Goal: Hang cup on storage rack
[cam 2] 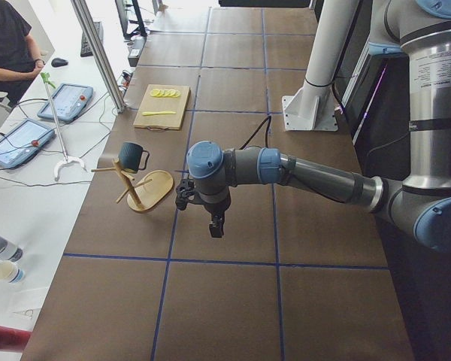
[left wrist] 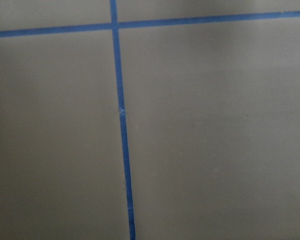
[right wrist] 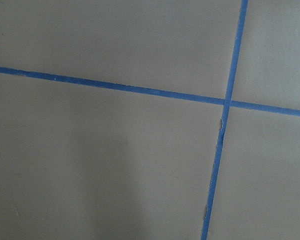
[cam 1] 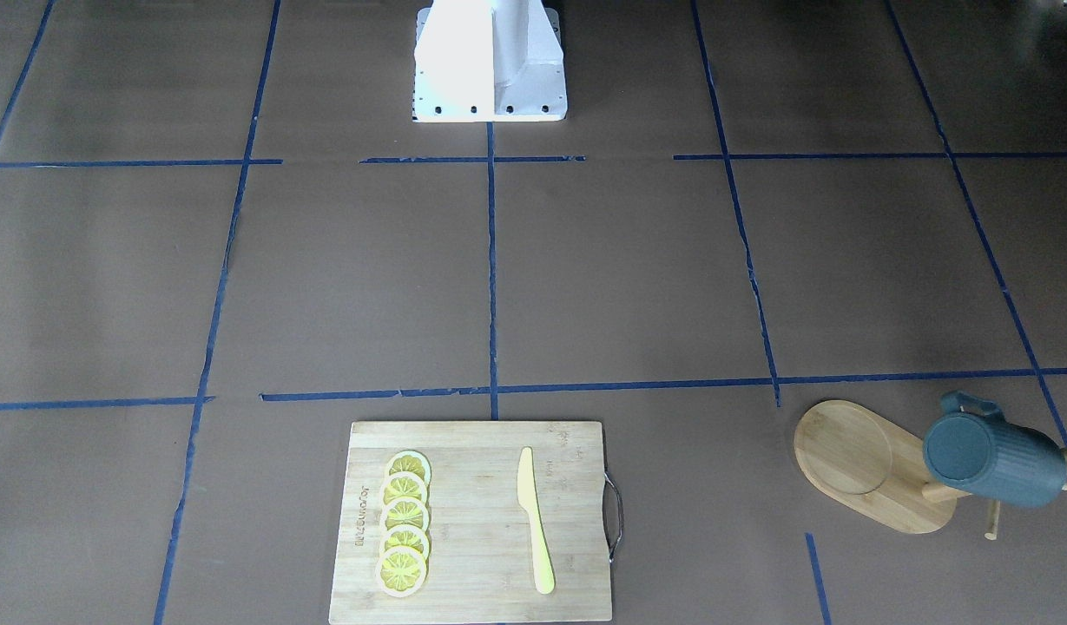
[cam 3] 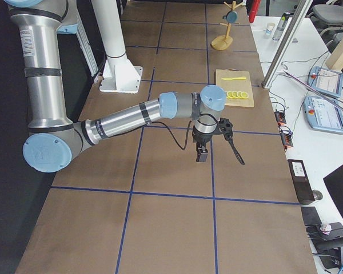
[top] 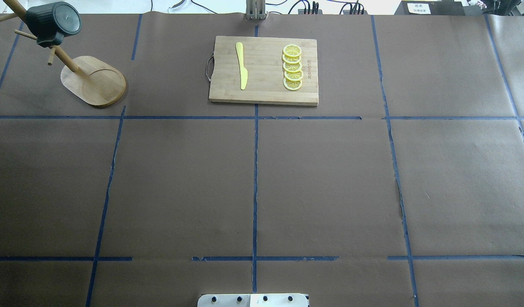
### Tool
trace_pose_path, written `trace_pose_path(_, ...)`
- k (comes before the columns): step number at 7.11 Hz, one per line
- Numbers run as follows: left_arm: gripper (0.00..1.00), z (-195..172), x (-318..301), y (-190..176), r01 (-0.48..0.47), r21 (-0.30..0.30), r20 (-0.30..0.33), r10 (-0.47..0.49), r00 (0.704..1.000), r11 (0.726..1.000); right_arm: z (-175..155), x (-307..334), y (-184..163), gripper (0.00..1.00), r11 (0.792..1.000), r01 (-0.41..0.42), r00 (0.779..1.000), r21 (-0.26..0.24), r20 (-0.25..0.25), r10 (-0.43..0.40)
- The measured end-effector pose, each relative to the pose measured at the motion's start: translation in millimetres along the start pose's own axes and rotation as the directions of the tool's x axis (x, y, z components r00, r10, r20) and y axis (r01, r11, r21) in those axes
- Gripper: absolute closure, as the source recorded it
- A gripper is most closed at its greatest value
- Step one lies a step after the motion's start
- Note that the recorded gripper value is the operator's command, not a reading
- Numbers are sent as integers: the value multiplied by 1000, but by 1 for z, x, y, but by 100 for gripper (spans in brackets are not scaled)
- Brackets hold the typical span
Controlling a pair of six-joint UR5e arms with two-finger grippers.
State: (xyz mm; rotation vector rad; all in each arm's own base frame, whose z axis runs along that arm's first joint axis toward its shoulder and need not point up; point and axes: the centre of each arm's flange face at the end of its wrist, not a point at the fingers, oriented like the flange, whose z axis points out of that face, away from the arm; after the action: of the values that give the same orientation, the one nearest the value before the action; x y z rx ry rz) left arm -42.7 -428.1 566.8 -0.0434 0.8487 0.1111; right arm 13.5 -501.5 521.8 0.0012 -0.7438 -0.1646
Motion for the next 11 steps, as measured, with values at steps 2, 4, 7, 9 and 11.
trace_pose_path(2, 0, -6, -25, -27, 47, 11, -1, -47, 999, 999, 10, 24, 4, 1, 999, 42, 999, -16, 21, -41)
trace_pose_path(4, 0, -6, -45, -48, 86, 6, -4, -86, 996, 996, 16, 39, 16, 1, 997, 72, 997, -21, 33, -71)
trace_pose_path(7, 0, 2, -59, -40, 90, 3, 15, -90, 996, 996, 35, 60, 48, 1, 994, 107, 994, -25, 31, -106)
trace_pose_path(9, 0, -4, -53, -45, 71, 21, 29, -72, 997, 997, 43, 68, 60, 1, 994, 103, 994, -32, 28, -103)
trace_pose_path(11, 0, 0, -57, -42, 77, 12, 33, -77, 996, 997, 44, 72, 64, 1, 994, 105, 994, -34, 22, -104)
